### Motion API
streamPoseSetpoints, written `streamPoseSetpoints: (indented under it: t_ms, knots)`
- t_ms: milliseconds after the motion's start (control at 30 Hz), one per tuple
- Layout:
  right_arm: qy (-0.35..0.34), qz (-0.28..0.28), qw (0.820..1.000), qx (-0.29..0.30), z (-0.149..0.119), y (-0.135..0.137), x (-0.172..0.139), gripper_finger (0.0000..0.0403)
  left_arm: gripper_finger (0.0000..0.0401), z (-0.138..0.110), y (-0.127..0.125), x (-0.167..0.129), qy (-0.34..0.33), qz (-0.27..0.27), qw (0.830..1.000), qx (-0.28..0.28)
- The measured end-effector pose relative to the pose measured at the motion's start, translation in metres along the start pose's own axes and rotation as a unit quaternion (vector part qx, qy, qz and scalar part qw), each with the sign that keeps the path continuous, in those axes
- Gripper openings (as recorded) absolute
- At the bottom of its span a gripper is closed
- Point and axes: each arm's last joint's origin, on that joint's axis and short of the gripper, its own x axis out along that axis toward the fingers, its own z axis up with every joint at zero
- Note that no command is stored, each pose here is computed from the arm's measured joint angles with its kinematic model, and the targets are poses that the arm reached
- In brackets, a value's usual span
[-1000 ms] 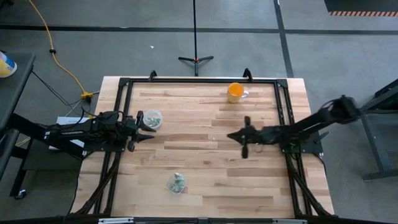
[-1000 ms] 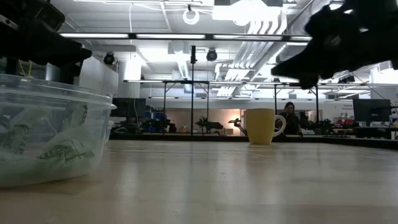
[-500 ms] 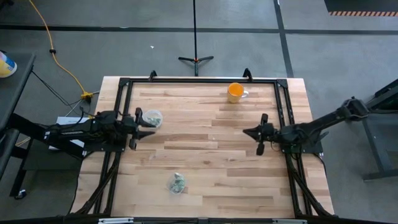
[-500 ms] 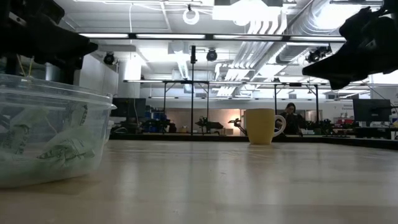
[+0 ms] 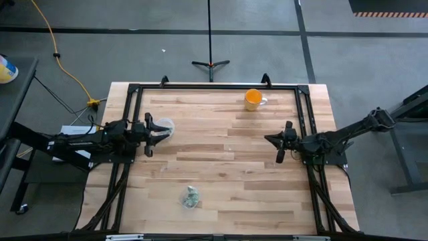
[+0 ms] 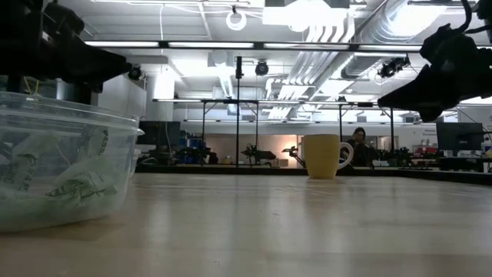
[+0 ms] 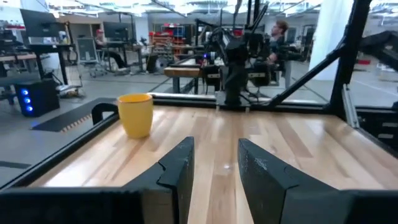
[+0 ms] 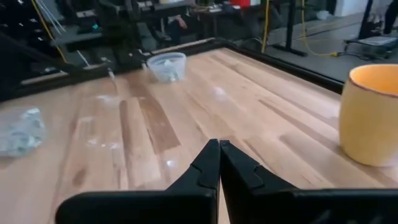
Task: Pick and place items into bin
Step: Return to Home Position
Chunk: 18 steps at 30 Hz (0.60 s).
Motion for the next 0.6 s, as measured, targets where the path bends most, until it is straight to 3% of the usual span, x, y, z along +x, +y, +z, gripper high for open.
streamPoseSetpoints:
  t_ms: [233, 367, 600]
  knots:
    - [0.0, -0.008, 0.999, -0.038, 0.0, -0.003, 0.001, 0.0001, 0.0159, -0.002, 0.0, 0.0, 0.009, 0.001, 1.0, 0.01]
    - [-0.042, -0.002, 0.996, -0.072, 0.011, -0.004, -0.002, 0.0001, 0.0159, -0.002, 0.0, 0.0, 0.01, 0.0, 1.0, 0.008]
    - [-0.099, 0.062, 0.989, -0.086, 0.024, -0.01, -0.01, 0.0, 0.0159, -0.002, 0.0, 0.0, 0.01, 0.001, 1.0, 0.008]
